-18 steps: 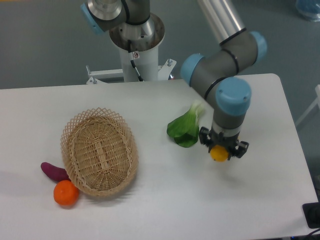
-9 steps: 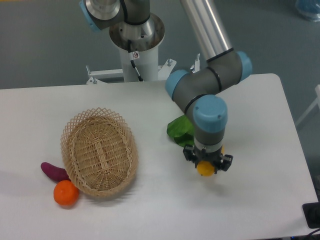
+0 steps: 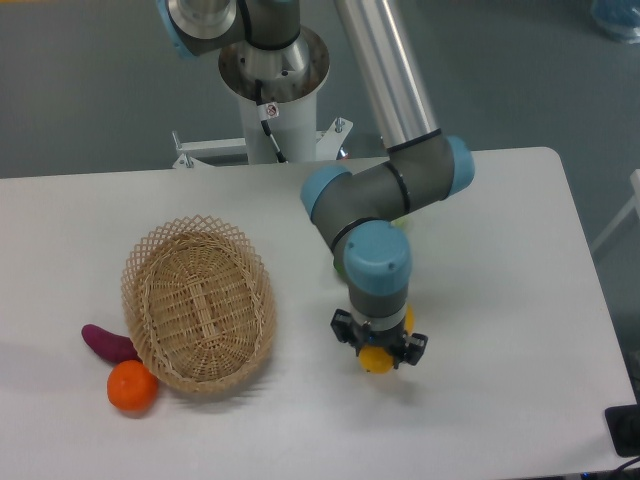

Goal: Place the mango on the table
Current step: 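Carry the yellow mango past the bok choy and lower it toward the table, then set the mango on the table and open the gripper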

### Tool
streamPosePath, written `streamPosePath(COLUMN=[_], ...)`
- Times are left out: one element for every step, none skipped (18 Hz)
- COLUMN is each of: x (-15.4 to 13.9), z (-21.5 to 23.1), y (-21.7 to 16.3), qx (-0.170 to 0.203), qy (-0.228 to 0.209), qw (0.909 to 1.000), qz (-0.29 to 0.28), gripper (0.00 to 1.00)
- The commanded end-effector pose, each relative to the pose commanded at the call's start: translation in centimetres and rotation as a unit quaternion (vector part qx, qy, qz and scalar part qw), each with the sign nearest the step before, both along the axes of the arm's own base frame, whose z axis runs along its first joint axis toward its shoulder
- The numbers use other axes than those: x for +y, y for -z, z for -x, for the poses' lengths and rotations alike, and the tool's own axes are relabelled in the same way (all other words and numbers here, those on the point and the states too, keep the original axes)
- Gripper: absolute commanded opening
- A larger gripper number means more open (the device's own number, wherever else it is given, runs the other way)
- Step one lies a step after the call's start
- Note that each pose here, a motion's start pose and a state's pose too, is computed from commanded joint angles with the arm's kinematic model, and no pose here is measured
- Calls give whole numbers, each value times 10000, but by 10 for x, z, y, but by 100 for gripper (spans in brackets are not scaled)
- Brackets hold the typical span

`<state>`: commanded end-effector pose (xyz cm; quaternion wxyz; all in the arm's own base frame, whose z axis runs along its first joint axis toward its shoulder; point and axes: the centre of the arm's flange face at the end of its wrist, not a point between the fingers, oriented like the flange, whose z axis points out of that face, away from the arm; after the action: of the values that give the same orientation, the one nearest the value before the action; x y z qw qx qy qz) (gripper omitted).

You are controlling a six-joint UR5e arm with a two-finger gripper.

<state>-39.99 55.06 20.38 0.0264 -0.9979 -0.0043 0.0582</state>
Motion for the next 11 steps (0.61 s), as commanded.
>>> streamPosePath(x=[0, 2, 2, 3, 4, 5, 6, 6, 7, 7, 7], z=[1, 2, 3, 3, 4, 4, 6, 7, 7, 7, 7], y=[0, -1, 1, 2, 1, -1, -2, -4, -5, -5, -6], qx=[21, 70, 91, 107, 123, 140, 145, 163, 168, 168, 168], qy=[-30, -46, -61, -83, -91, -84, -97, -83, -90, -90, -89], qw=[10000, 9999, 9999, 9998, 9998, 9998, 9997, 9997, 9996, 9996, 9996], qz=[-25, -73, -97, -115, -132, -148, -165, -179, -186, -186, -196], gripper=[39, 49, 50, 62, 64, 77, 86, 90, 98, 100, 100])
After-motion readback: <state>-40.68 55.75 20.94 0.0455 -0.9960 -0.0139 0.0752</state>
